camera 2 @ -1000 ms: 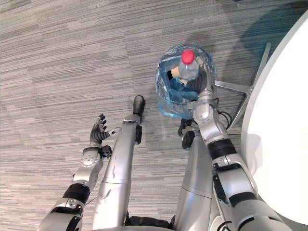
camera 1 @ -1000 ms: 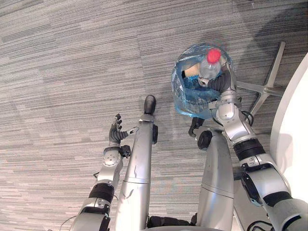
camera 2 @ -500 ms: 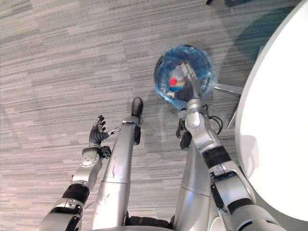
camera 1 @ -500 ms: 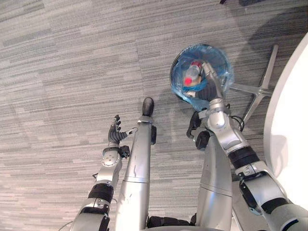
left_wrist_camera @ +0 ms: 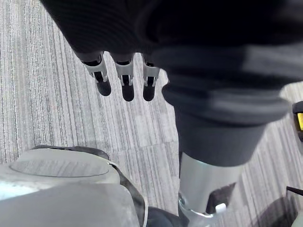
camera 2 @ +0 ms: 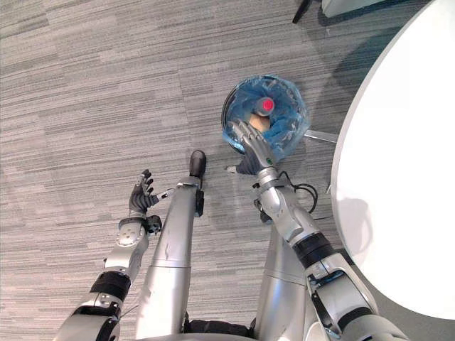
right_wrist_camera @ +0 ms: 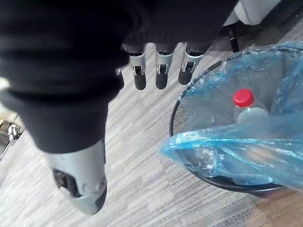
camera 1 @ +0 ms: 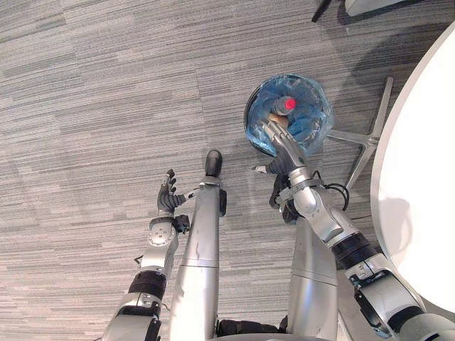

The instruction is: Gather rubbish on tea table into small bin, then transfer packed bag to large trash can.

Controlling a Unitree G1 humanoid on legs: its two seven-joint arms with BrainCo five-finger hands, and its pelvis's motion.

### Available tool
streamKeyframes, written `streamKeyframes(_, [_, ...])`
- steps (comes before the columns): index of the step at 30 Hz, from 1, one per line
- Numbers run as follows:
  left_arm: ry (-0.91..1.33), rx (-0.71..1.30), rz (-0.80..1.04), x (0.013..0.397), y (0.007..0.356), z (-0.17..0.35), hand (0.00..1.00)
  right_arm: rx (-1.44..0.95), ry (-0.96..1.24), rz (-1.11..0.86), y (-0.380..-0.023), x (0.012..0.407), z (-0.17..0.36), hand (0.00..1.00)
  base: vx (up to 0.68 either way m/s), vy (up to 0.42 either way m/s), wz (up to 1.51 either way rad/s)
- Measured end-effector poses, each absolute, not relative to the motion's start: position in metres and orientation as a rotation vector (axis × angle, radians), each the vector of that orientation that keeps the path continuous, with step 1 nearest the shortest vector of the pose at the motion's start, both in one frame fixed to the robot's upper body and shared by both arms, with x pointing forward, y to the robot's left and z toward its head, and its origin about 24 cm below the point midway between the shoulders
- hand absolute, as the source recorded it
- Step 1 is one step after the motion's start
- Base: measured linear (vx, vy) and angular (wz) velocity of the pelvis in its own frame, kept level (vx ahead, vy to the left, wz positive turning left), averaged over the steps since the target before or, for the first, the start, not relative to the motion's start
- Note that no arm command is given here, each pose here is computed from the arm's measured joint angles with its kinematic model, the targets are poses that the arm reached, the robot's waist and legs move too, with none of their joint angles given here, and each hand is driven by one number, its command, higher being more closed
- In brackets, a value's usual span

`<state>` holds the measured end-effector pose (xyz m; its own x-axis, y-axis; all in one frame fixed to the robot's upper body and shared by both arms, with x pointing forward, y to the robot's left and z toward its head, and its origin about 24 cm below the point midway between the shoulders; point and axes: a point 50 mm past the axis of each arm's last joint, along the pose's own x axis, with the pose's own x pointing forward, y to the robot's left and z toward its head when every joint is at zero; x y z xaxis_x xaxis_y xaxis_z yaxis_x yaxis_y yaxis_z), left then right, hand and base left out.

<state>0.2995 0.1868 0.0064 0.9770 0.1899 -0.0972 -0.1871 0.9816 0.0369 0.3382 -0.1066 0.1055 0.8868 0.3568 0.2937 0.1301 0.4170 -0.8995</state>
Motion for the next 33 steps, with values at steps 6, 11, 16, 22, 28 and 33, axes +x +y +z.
streamKeyframes(6, [0.095, 0.028, 0.196, 0.300, 0.187, 0.006, 0.00, -1.260, -0.366, 0.097, -0.122, 0.353, 0.091, 0.00, 0.00, -0.004, 0.02])
streamKeyframes(11, [0.098, 0.029, 0.211, 0.300, 0.188, 0.005, 0.00, -1.294, -0.303, 0.049, -0.130, 0.364, 0.090, 0.00, 0.01, -0.005, 0.04])
streamKeyframes(16, [0.101, 0.029, 0.216, 0.300, 0.189, 0.004, 0.00, -1.299, -0.233, 0.019, -0.137, 0.372, 0.087, 0.00, 0.00, -0.005, 0.05])
streamKeyframes(22, [0.099, 0.018, 0.219, 0.300, 0.189, 0.004, 0.00, -1.300, -0.198, -0.003, -0.138, 0.378, 0.090, 1.00, -0.01, -0.009, 0.07])
streamKeyframes(28, [0.084, 0.010, 0.218, 0.304, 0.188, 0.008, 0.00, -1.307, -0.165, -0.002, -0.137, 0.382, 0.090, 1.00, -0.02, 0.009, 0.07])
streamKeyframes(33, [0.078, 0.009, 0.216, 0.305, 0.187, 0.010, 0.00, -1.301, -0.147, 0.011, -0.137, 0.383, 0.090, 1.00, -0.01, 0.012, -0.01])
